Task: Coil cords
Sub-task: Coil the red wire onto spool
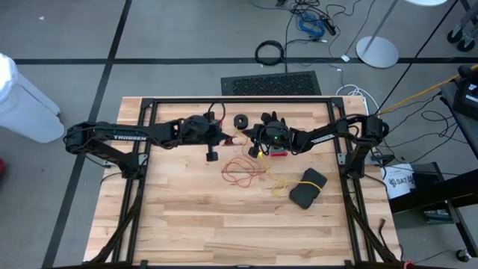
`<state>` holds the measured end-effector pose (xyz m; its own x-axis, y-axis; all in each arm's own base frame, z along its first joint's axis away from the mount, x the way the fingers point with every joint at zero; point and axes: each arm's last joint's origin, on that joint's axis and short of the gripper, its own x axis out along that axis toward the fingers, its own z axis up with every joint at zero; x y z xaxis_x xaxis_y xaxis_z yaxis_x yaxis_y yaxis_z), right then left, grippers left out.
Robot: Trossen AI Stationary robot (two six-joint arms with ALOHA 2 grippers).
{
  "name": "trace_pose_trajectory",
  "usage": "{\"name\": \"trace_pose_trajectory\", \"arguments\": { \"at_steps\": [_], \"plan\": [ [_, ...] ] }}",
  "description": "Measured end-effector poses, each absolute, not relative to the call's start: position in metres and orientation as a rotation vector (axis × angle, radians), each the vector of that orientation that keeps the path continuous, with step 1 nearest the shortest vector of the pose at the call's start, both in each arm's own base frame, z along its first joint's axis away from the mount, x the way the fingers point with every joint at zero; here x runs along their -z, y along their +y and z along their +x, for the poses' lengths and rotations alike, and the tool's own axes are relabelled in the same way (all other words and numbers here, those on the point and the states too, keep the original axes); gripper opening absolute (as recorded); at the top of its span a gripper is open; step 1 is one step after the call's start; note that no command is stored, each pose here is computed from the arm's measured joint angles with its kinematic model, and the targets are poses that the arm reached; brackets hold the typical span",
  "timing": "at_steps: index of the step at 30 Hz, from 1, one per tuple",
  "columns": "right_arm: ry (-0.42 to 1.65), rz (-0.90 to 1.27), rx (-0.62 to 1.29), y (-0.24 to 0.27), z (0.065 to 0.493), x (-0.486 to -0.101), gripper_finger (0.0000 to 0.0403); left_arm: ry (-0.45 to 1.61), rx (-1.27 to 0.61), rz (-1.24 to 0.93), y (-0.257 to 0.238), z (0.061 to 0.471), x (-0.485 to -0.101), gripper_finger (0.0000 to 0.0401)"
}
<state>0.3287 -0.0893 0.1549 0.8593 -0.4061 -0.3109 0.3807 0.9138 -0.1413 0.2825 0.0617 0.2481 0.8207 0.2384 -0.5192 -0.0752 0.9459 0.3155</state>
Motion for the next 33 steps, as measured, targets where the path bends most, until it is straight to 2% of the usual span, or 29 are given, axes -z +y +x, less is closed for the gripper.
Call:
{"name": "trace_pose_trajectory", "arguments": {
  "at_steps": [5, 20, 25, 33],
  "plan": [
    [0.345, -0.074, 0.403, -0.087, 0.329, -0.155, 0.0, 0.699, -0.268, 0.361, 0.065, 0.277, -0.242, 0.0],
    [0.281, -0.046, 0.352, -0.085, 0.332, -0.16, 0.0, 0.801, -0.32, 0.43, 0.07, 0.292, -0.215, 0.0],
    [0.227, -0.018, 0.31, -0.084, 0.333, -0.164, 0.0, 0.756, -0.424, 0.461, 0.076, 0.304, -0.208, 0.0],
    [0.15, -0.024, 0.295, -0.078, 0.336, -0.172, 0.0, 0.569, -0.543, 0.458, 0.081, 0.324, -0.208, 0.0]
  ]
}}
